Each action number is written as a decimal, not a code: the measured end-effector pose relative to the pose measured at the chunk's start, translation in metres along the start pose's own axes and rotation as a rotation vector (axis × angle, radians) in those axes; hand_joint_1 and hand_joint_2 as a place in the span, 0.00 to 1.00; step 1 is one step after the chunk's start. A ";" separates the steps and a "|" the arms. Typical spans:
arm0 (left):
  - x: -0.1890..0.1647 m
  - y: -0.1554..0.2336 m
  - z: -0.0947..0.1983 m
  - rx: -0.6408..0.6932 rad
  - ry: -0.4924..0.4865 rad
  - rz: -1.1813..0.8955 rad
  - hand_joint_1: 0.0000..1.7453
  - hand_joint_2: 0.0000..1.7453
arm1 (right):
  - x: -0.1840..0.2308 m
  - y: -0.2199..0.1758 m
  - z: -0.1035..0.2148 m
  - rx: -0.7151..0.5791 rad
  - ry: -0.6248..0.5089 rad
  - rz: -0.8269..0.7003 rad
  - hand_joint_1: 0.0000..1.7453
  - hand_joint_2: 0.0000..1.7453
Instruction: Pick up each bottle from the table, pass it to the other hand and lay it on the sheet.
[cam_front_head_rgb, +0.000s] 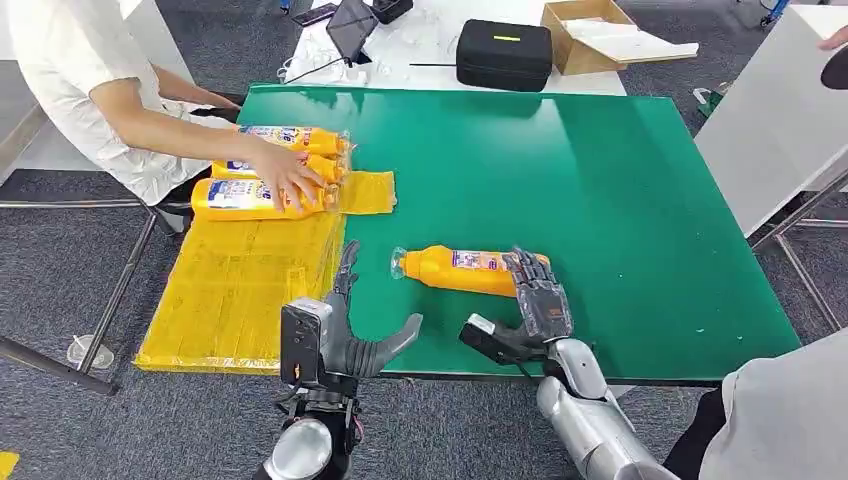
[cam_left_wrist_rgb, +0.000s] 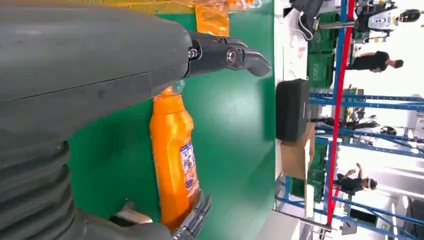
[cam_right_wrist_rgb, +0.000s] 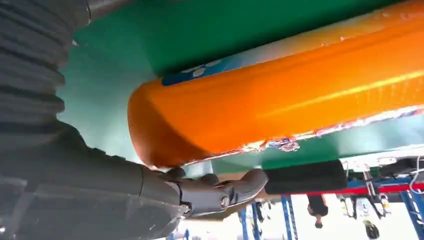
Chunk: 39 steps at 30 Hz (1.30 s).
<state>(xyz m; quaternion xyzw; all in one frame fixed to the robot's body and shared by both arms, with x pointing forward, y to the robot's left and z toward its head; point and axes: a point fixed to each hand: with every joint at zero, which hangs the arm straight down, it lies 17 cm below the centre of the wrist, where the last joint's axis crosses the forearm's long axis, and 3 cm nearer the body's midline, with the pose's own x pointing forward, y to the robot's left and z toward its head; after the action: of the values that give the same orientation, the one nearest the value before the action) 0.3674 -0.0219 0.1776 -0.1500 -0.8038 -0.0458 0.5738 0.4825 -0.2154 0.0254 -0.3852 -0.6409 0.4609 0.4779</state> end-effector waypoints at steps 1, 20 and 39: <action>0.000 0.000 0.000 -0.001 0.001 -0.001 0.00 1.00 | 0.001 0.000 0.000 -0.004 -0.005 0.023 0.00 1.00; 0.005 -0.003 0.001 -0.014 0.005 0.015 0.00 1.00 | 0.022 -0.003 -0.003 -0.008 -0.083 0.168 0.00 1.00; 0.002 -0.005 0.003 -0.022 0.019 0.029 0.00 1.00 | -0.027 -0.013 -0.017 0.017 0.043 0.150 0.00 1.00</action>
<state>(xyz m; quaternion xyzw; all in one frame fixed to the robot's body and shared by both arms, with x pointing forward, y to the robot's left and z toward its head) 0.3627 -0.0251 0.1789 -0.1674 -0.7957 -0.0478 0.5802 0.5048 -0.2400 0.0326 -0.4379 -0.5960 0.4924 0.4588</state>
